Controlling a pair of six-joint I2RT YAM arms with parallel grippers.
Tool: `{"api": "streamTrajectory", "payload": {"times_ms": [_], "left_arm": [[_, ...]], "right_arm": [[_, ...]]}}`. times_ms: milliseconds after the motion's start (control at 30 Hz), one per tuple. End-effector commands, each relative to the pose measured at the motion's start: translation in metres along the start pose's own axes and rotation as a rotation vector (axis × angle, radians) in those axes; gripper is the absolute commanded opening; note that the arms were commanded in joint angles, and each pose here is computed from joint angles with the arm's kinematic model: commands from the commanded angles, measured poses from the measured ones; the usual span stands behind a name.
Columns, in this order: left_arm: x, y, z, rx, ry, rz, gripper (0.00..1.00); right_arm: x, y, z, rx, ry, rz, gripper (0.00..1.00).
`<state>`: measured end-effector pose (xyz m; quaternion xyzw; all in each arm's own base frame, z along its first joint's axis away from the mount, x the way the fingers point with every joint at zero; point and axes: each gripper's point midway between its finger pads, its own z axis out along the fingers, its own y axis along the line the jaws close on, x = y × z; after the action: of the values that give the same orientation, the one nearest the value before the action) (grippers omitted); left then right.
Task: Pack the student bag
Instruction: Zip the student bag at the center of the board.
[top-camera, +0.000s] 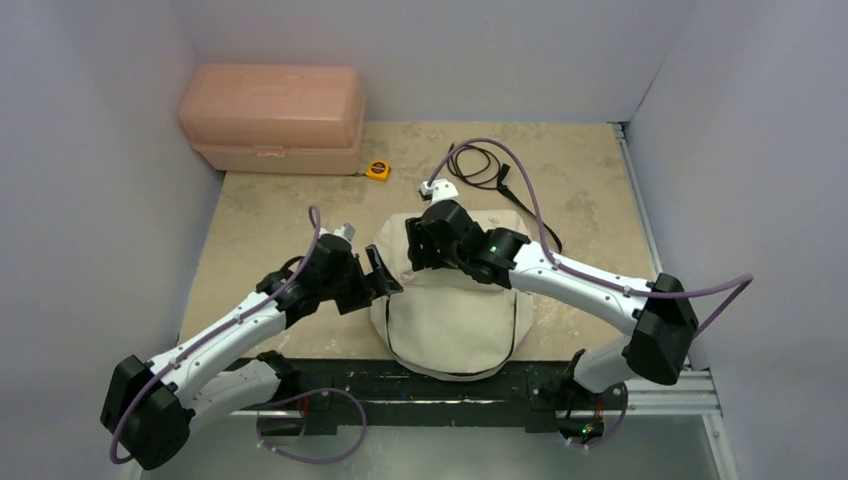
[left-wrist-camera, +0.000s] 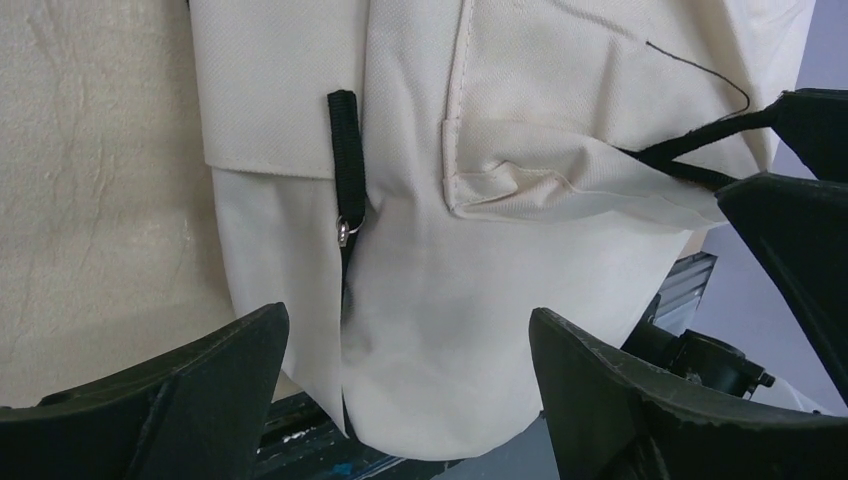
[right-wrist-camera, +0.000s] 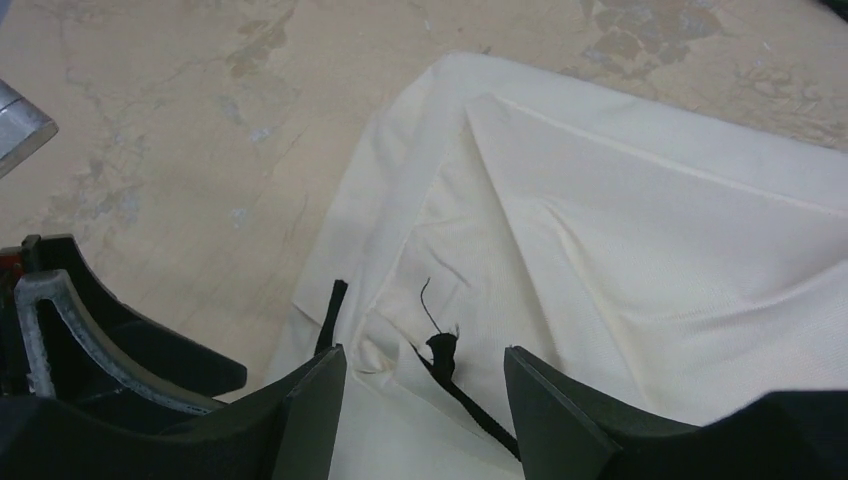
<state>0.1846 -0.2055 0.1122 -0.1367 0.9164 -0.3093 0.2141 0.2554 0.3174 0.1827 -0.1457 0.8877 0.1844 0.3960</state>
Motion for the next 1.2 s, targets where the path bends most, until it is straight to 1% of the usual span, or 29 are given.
{"api": "streamTrajectory", "payload": {"times_ms": [0, 167, 233, 333, 367, 400, 500, 600, 667, 700, 833, 900, 1033, 1133, 1167], "left_arm": [[-0.014, -0.027, 0.011, 0.099, -0.012, 0.027, 0.89], [-0.010, -0.023, 0.031, 0.099, 0.023, 0.006, 0.88], [-0.006, -0.023, 0.037, 0.106, 0.044, 0.001, 0.86], [-0.002, -0.020, 0.045, 0.105, 0.060, -0.006, 0.84], [-0.002, -0.019, 0.047, 0.104, 0.062, -0.007, 0.82], [-0.001, -0.017, 0.049, 0.100, 0.064, -0.009, 0.78], [0.002, -0.011, 0.057, 0.088, 0.074, -0.023, 0.68], [0.003, -0.008, 0.066, 0.097, 0.082, -0.043, 0.53], [0.004, -0.002, 0.071, 0.083, 0.082, -0.062, 0.47], [0.005, 0.003, 0.074, 0.071, 0.083, -0.078, 0.45], [0.010, 0.022, 0.085, 0.046, 0.082, -0.149, 0.44], [0.016, 0.034, 0.090, 0.033, 0.091, -0.174, 0.43], [0.022, 0.044, 0.095, 0.017, 0.104, -0.187, 0.42], [0.021, 0.038, 0.093, 0.046, 0.109, -0.163, 0.42], [0.019, 0.037, 0.089, 0.048, 0.096, -0.155, 0.42]], "right_arm": [[-0.010, -0.011, 0.017, 0.107, -0.084, 0.086, 0.61], [-0.003, -0.026, 0.024, 0.258, -0.112, 0.008, 0.56], [0.001, -0.027, 0.030, 0.286, -0.111, -0.016, 0.53], [0.004, -0.027, 0.032, 0.326, -0.125, -0.053, 0.39], [0.003, -0.026, 0.029, 0.345, -0.139, -0.069, 0.32], [0.002, -0.027, 0.026, 0.366, -0.153, -0.082, 0.25], [-0.002, -0.028, 0.015, 0.381, -0.175, -0.081, 0.00], [-0.008, -0.031, 0.002, 0.366, -0.193, -0.053, 0.00], [-0.012, -0.033, -0.007, 0.346, -0.202, -0.031, 0.00], [-0.013, -0.034, -0.012, 0.331, -0.202, -0.016, 0.00], [-0.018, -0.043, -0.027, 0.247, -0.197, 0.065, 0.00], [-0.016, -0.053, -0.032, 0.233, -0.191, 0.109, 0.00], [-0.002, -0.085, -0.035, 0.260, -0.170, 0.162, 0.00], [0.007, -0.099, -0.036, 0.247, -0.164, 0.188, 0.00], [0.011, -0.107, -0.038, 0.270, -0.158, 0.191, 0.00]]}}
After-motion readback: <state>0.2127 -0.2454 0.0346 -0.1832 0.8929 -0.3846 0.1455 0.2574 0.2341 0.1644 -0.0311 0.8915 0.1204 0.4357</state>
